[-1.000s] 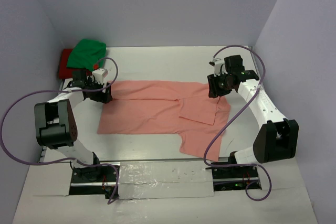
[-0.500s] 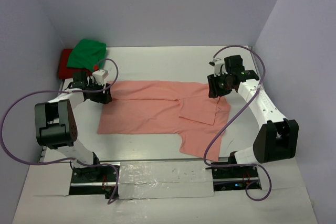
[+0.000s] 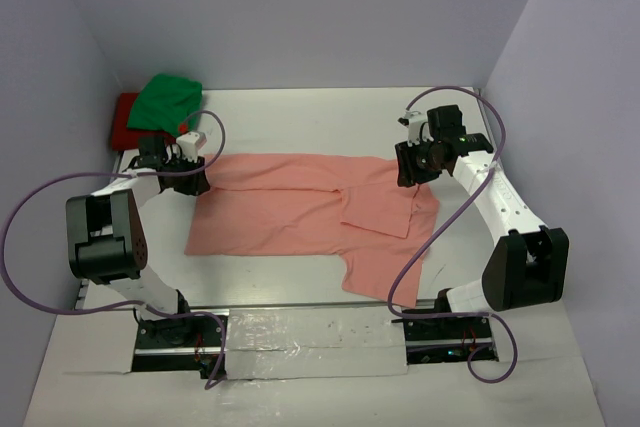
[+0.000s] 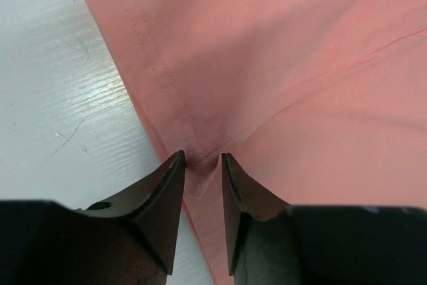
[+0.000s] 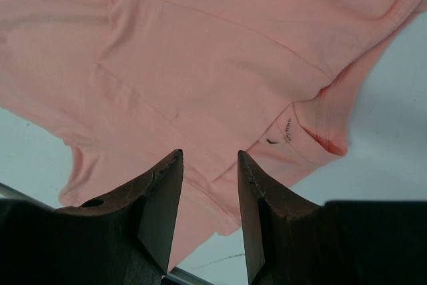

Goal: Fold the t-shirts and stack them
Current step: Fold the tshirt

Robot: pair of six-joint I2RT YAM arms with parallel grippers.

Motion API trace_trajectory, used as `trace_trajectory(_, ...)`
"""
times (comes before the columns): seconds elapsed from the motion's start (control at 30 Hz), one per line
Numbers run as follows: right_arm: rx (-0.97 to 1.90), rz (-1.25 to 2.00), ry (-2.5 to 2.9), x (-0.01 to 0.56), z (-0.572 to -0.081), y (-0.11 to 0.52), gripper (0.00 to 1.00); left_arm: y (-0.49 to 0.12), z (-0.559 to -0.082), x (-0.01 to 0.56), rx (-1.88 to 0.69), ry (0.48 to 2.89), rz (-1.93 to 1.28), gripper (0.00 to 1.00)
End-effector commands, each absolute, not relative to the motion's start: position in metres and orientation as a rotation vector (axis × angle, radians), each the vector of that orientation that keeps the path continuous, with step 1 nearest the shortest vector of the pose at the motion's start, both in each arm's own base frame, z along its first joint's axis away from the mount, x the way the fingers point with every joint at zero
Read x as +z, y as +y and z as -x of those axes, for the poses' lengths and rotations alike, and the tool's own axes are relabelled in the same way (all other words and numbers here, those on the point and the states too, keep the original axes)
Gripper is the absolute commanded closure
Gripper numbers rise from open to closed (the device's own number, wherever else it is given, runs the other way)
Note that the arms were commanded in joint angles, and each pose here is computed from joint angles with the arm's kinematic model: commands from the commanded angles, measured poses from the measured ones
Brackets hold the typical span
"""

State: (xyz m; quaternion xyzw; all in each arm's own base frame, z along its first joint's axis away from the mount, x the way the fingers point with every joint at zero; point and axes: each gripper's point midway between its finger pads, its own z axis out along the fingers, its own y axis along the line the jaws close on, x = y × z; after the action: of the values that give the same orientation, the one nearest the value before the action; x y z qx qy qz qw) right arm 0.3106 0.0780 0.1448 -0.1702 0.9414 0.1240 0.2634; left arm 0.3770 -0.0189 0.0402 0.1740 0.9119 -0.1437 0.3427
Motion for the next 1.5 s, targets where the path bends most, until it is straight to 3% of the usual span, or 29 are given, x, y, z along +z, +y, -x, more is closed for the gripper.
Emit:
trace_trajectory(0.0, 0.323, 0.474, 2.534, 0.149, -0.311, 0.079, 0.55, -0.025, -0.381, 0.049, -0.397, 2.328, -0.487, 0.63)
trace_trajectory(0.27, 0.312, 0.473, 2.535, 0.148, -0.311, 0.077, 0.55, -0.023, -0.375, 0.042, -0.388, 2.362, -0.507, 0.81)
trace_trajectory(0.93, 0.323, 0.476, 2.529, 0.150, -0.310, 0.079, 0.55, 0.016, -0.400, 0.104, -0.036, 2.228, -0.507, 0.82)
trace_trajectory(1.1, 0.324, 0.476, 2.531, 0.150, -0.310, 0.079, 0.55, 0.013, -0.400, 0.109, -0.055, 2.245, -0.550, 0.81)
trace_trajectory(1.2, 0.322, 0.478, 2.524, 0.151, -0.310, 0.079, 0.55, 0.007, -0.392, 0.099, -0.120, 2.288, -0.569, 0.75)
trace_trajectory(1.23, 0.325, 0.477, 2.524, 0.152, -0.310, 0.079, 0.55, 0.005, -0.390, 0.096, -0.136, 2.300, -0.575, 0.61)
trace_trajectory(1.33, 0.324, 0.477, 2.525, 0.151, -0.310, 0.078, 0.55, 0.001, -0.383, 0.082, -0.181, 2.353, -0.587, 0.42)
trace_trajectory(1.47, 0.322, 0.480, 2.526, 0.151, -0.310, 0.079, 0.55, -0.005, -0.372, 0.064, -0.262, 2.428, -0.598, 0.35)
